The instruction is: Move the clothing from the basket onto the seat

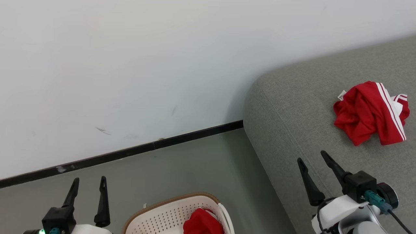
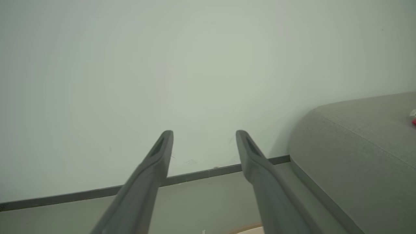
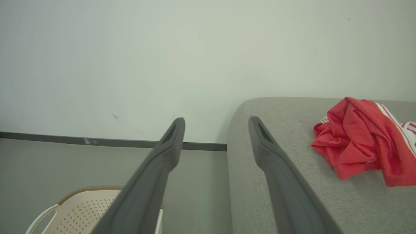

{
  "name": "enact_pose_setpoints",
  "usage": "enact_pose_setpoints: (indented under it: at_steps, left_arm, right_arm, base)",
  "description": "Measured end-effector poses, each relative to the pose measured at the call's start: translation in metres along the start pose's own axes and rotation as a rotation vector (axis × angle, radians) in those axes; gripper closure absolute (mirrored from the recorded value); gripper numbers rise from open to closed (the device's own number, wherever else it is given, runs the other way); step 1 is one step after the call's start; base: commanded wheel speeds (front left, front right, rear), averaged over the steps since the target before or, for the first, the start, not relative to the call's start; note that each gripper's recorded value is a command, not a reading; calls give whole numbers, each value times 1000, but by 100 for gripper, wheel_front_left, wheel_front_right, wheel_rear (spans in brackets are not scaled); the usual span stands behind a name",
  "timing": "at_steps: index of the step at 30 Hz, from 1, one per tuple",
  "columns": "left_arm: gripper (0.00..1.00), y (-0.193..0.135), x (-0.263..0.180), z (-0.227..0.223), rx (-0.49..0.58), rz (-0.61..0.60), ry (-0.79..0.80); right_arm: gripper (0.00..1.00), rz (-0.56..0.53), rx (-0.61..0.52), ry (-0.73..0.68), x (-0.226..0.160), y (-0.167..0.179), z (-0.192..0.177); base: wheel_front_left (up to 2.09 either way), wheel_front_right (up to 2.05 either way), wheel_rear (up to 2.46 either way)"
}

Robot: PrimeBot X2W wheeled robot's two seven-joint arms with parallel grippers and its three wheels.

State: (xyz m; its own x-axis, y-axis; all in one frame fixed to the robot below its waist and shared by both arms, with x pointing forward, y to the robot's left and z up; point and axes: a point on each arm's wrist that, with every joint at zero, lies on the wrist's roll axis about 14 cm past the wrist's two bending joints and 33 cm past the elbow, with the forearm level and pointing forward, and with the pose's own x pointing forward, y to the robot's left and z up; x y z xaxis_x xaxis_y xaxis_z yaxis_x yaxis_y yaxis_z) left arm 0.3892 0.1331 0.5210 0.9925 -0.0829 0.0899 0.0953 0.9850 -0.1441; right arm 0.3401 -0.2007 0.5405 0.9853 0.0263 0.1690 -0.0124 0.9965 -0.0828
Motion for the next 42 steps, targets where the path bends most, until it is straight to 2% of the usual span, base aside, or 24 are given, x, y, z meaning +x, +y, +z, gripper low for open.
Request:
enact_pose_setpoints:
  at_steps: [24,42]
  left_arm:
    - [0,19,-20,4,2,68,-15]
    - [0,12,-15,-3,16,50,1]
  right_arm:
    - [0,88,41,5,0,35,-4]
    - [0,54,60,40,-1,26,-15]
  base:
    - [0,0,0]
    - [0,0,0]
